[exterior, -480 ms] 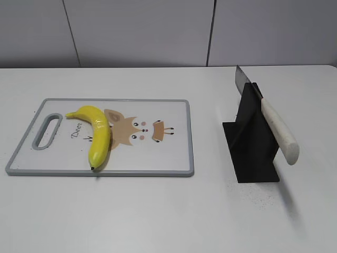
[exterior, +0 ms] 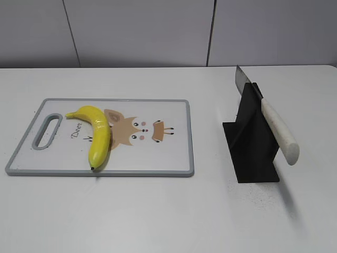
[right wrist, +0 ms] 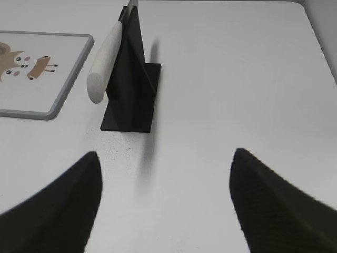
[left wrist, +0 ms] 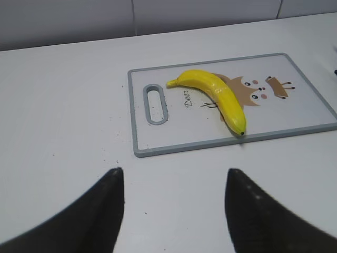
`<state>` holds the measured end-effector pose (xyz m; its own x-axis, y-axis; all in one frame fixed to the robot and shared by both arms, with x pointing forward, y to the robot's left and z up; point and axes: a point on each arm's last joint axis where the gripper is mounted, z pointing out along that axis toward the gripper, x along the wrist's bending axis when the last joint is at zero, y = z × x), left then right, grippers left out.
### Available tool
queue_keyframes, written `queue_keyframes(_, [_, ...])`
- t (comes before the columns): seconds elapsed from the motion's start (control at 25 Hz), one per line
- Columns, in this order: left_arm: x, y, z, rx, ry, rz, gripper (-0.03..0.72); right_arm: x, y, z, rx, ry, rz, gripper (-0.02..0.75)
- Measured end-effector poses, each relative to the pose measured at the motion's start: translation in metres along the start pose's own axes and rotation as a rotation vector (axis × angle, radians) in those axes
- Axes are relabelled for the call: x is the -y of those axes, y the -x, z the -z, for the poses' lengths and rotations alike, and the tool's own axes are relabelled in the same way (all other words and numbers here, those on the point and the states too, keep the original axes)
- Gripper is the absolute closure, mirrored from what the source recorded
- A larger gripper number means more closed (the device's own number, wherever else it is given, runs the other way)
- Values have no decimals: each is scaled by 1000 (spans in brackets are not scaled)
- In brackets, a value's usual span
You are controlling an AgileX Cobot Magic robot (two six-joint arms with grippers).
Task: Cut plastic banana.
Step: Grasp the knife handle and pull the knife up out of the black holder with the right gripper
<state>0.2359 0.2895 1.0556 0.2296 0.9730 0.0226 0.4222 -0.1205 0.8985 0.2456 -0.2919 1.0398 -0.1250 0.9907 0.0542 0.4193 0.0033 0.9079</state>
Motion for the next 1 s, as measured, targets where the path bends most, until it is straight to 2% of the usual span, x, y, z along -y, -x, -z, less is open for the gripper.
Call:
queue_keyframes(0.36, [0,0,0,4,1,3,87,0,0,0,0,0,0,148])
queue_keyframes(1.0, [0,1,0,13,2,8,100,0,0,0,0,0,0,148])
